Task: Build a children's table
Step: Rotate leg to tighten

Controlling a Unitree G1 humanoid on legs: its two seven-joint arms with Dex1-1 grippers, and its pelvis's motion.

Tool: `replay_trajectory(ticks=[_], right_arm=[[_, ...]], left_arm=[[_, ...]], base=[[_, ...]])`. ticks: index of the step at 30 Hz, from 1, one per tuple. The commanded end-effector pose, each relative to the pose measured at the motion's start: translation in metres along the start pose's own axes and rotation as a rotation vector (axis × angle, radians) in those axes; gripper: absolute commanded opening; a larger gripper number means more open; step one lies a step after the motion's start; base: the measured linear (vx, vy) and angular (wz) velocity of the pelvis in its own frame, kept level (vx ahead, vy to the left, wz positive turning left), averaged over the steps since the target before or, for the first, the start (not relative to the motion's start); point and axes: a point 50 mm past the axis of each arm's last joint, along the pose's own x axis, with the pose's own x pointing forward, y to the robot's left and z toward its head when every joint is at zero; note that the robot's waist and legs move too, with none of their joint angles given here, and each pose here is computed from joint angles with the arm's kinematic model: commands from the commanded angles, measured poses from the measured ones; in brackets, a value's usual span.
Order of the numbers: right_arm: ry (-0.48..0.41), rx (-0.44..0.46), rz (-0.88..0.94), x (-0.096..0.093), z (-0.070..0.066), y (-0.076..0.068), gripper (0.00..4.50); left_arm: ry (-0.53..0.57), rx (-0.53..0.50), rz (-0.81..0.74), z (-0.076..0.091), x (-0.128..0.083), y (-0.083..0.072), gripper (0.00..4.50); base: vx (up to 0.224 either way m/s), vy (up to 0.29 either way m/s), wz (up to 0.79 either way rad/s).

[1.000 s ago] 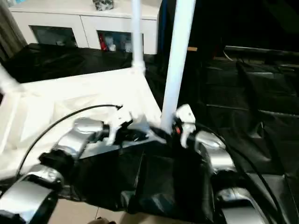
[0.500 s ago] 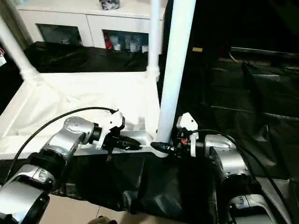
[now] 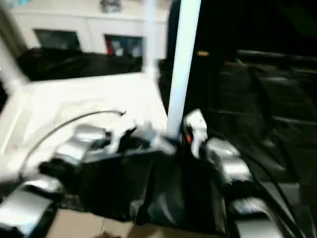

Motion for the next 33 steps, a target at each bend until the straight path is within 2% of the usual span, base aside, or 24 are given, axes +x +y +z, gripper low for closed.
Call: replay_trajectory(ticks=[1, 4, 8, 9, 10, 11, 12, 19, 26, 33], right_arm=[[0.123, 0.039, -0.012, 0.016, -0.028, 0.022, 2.48], [0.101, 0.073, -0.113, 0.032, -0.023, 0.03, 2.48], [0.052, 0.011, -0.114, 0.043, -0.013, 0.04, 2.48], [0.035, 0.008, -0.105, 0.044, -0.011, 0.041, 2.83], [0.012, 0.023, -0.104, 0.044, -0.008, 0.04, 2.83], [-0.019, 0.062, -0.092, 0.041, -0.005, 0.035, 2.83], [-0.026, 0.069, -0.087, 0.039, -0.004, 0.033, 3.07], [-0.019, -0.03, 0.027, 0.025, -0.003, 0.025, 3.73], [0.0, -0.12, 0.313, -0.001, -0.006, 0.024, 3.73], [0.051, -0.133, 0.51, -0.022, -0.01, 0.026, 3.58]], left_arm=[[-0.076, 0.022, 0.007, 0.027, 0.022, -0.009, 0.0], [-0.074, 0.044, 0.024, 0.033, 0.038, -0.02, 0.0], [-0.071, 0.077, 0.016, 0.036, 0.045, -0.026, 0.0], [-0.072, 0.079, 0.014, 0.037, 0.046, -0.027, 0.0], [-0.073, 0.083, 0.013, 0.037, 0.045, -0.026, 0.0], [-0.077, 0.095, 0.004, 0.036, 0.041, -0.024, 0.0], [-0.078, 0.101, 0.001, 0.036, 0.04, -0.023, 0.0], [-0.087, 0.112, -0.084, 0.028, 0.026, -0.021, 0.0], [-0.087, 0.112, -0.186, 0.022, 0.004, -0.013, 0.0], [-0.048, 0.126, -0.263, 0.017, -0.012, -0.008, 0.0]], base=[[0.0, 0.0, 0.0], [0.0, 0.0, 0.0], [0.0, 0.0, 0.0], [0.0, 0.0, 0.0], [0.0, 0.0, 0.0], [0.0, 0.0, 0.0], [0.0, 0.0, 0.0], [0.0, 0.0, 0.0], [0.0, 0.0, 0.0], [0.0, 0.0, 0.0]])
